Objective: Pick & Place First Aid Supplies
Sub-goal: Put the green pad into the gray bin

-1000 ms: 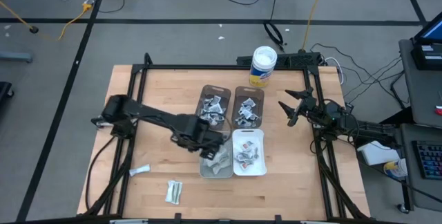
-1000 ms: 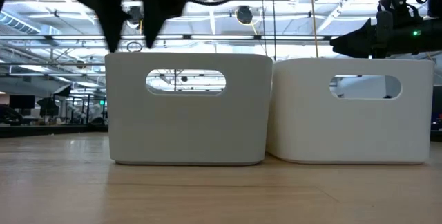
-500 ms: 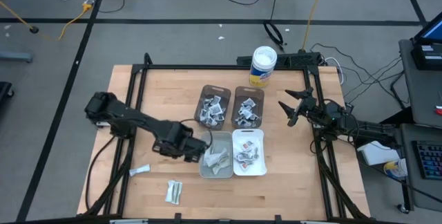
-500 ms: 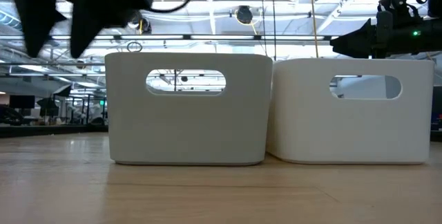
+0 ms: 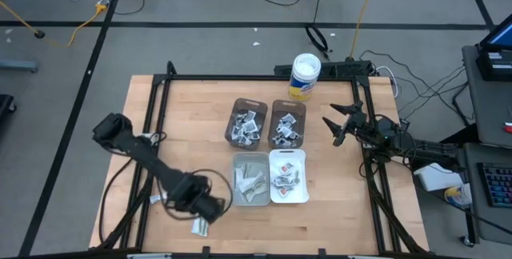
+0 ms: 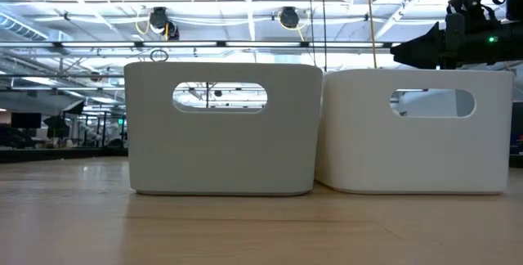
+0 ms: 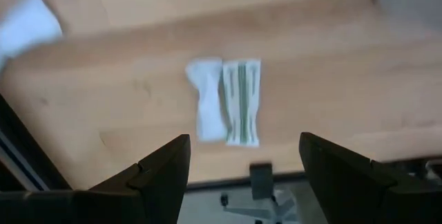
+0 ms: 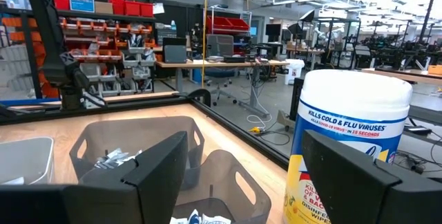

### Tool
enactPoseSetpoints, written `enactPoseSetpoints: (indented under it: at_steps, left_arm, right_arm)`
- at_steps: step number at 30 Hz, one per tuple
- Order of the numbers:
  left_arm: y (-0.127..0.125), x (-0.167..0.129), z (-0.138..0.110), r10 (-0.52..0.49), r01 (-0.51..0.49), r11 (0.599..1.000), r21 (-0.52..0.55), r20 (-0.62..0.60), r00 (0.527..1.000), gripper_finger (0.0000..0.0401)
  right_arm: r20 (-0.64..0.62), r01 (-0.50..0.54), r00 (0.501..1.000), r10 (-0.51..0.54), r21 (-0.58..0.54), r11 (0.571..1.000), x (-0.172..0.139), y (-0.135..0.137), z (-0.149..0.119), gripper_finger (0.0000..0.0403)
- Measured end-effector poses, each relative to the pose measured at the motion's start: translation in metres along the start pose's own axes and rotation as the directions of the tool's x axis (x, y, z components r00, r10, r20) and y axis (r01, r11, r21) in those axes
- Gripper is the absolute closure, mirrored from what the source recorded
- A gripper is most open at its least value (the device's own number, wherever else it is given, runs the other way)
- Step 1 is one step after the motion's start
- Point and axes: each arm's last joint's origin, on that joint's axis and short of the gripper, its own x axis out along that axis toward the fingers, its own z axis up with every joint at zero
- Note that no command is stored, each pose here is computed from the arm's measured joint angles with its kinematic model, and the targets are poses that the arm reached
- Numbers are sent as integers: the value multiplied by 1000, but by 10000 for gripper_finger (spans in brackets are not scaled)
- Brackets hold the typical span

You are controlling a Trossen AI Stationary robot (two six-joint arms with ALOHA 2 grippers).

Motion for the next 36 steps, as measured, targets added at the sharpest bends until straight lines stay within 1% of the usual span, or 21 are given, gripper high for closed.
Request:
enactPoseSetpoints:
  at_steps: [6,8,10,15,18,26,32,36]
  left_arm:
    - [17,7,-30,17,-17,999,-34,-9,1000,128]
    - [21,8,-36,20,-20,999,-44,-9,1000,128]
    - [19,15,-39,27,-27,999,-42,-6,1000,128]
    - [10,47,-36,36,-36,999,3,-26,999,128]
    - [9,62,-33,57,-57,998,-1,-11,998,128]
    - [17,83,-19,103,-102,995,-15,50,993,128]
    - [18,97,-12,70,-70,997,12,31,997,128]
    - [17,97,-10,72,-72,997,22,29,997,129]
  right_arm:
    - [0,0,1000,0,0,1000,0,0,0,124]
    - [0,0,1000,0,0,1000,0,0,0,124]
    - [0,0,1000,0,0,1000,0,0,0,124]
    - [0,1,1000,-1,0,1000,0,0,0,124]
    - [0,0,1000,0,0,1000,0,0,0,124]
    - [0,0,1000,0,0,1000,0,0,0,124]
    - [0,0,1000,0,0,1000,0,0,0,124]
    - [0,0,1000,0,0,1000,0,0,0,124]
